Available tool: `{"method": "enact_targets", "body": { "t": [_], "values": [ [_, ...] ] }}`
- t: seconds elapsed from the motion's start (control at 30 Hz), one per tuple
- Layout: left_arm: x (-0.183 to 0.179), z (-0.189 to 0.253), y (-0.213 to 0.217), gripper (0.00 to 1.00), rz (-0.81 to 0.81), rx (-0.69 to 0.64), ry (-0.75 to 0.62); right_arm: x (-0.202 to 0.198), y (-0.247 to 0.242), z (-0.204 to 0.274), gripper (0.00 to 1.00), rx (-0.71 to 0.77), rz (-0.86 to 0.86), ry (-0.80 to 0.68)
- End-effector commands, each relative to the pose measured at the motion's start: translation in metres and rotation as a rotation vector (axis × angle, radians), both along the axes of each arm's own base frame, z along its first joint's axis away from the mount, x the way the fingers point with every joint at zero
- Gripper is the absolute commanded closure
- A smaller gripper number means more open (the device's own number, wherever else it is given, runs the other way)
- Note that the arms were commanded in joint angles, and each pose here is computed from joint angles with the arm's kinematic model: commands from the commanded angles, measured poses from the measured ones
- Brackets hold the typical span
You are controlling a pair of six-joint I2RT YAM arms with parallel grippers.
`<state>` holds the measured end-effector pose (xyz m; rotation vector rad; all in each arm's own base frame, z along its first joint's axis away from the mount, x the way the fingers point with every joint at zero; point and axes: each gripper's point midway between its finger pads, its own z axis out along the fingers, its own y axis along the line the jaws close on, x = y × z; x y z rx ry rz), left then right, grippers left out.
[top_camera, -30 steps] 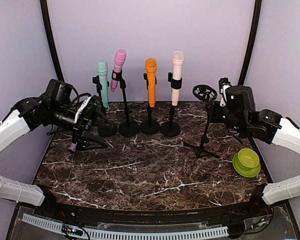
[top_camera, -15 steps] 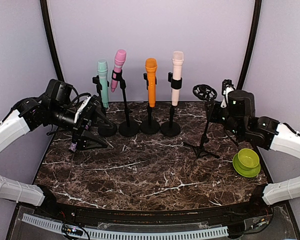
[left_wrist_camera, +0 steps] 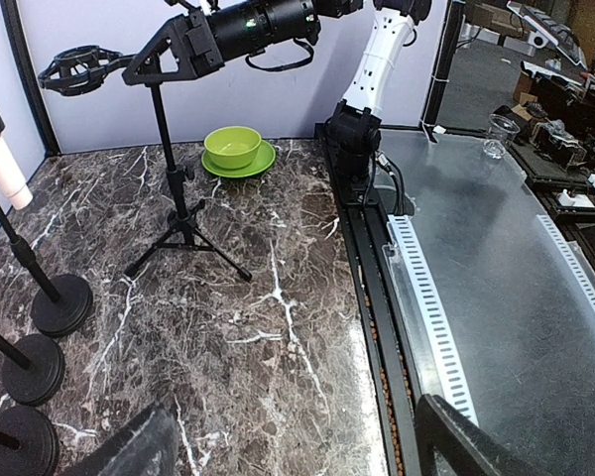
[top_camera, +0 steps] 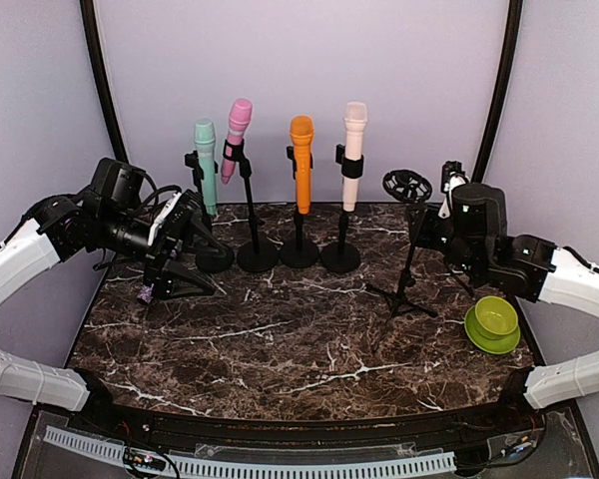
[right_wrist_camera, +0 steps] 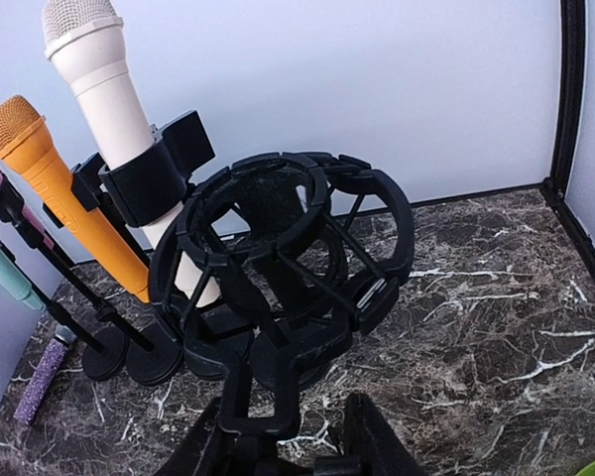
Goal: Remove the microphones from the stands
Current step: Unscrew the knob on the stand of the microphone stand.
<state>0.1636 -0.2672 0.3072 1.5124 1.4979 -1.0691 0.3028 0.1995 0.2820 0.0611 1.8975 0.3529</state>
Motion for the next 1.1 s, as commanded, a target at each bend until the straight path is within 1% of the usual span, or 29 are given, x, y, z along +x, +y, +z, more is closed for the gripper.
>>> {"method": "enact_targets", "body": {
  "t": [0.0, 0.07, 0.1, 0.13, 0.2, 0.27, 0.47, 0.53, 0.63, 0.73, 0.8, 0.87, 0.93, 1.0, 1.07],
  "values": [
    [-0.004, 0.007, 0.004, 0.15, 0.001, -0.007, -0.007, -0.044, -0.007, -0.127, 0.44, -0.278, 0.087, 0.417],
    [-0.004, 0.008, 0.004, 0.15, 0.001, -0.007, -0.010, -0.041, -0.007, -0.100, 0.25, -0.258, 0.070, 0.347],
    [-0.004, 0.008, 0.005, 0.14, 0.005, -0.005, -0.008, -0.039, -0.007, -0.083, 0.18, -0.231, 0.065, 0.301],
    [-0.004, 0.009, 0.005, 0.13, 0.006, -0.005, -0.008, -0.038, -0.007, -0.066, 0.13, -0.199, 0.067, 0.253],
    [-0.003, 0.011, 0.004, 0.13, 0.009, -0.005, -0.003, -0.038, -0.007, -0.039, 0.08, -0.140, 0.081, 0.186],
    [-0.002, 0.012, 0.004, 0.12, 0.012, -0.008, -0.004, -0.042, -0.007, -0.033, 0.08, -0.116, 0.096, 0.180],
    [0.000, 0.014, 0.003, 0.12, 0.012, -0.015, 0.006, -0.060, -0.011, -0.081, 0.15, -0.104, 0.084, 0.277],
    [0.000, 0.016, 0.002, 0.12, 0.011, -0.017, 0.005, -0.062, -0.022, -0.093, 0.18, -0.089, 0.027, 0.300],
    [0.000, 0.016, 0.002, 0.12, 0.010, -0.015, 0.008, -0.057, -0.041, -0.095, 0.21, -0.062, -0.076, 0.312],
    [0.000, 0.016, 0.002, 0.12, 0.008, -0.016, 0.007, -0.040, -0.061, -0.082, 0.21, 0.022, -0.182, 0.317],
    [0.000, 0.016, 0.002, 0.12, 0.005, -0.018, 0.008, -0.026, -0.055, -0.057, 0.19, 0.103, -0.161, 0.291],
    [0.000, 0.015, 0.002, 0.12, 0.004, -0.019, 0.006, -0.011, -0.044, -0.027, 0.18, 0.153, -0.120, 0.250],
    [-0.001, 0.015, 0.002, 0.12, 0.003, -0.018, 0.005, 0.007, -0.039, -0.003, 0.17, 0.174, -0.107, 0.237],
    [-0.001, 0.014, 0.003, 0.12, 0.003, -0.015, 0.002, 0.027, -0.044, 0.016, 0.17, 0.184, -0.138, 0.239],
    [-0.001, 0.013, 0.003, 0.12, 0.000, -0.014, 0.000, 0.053, -0.055, 0.023, 0.18, 0.187, -0.191, 0.254]
  ]
}}
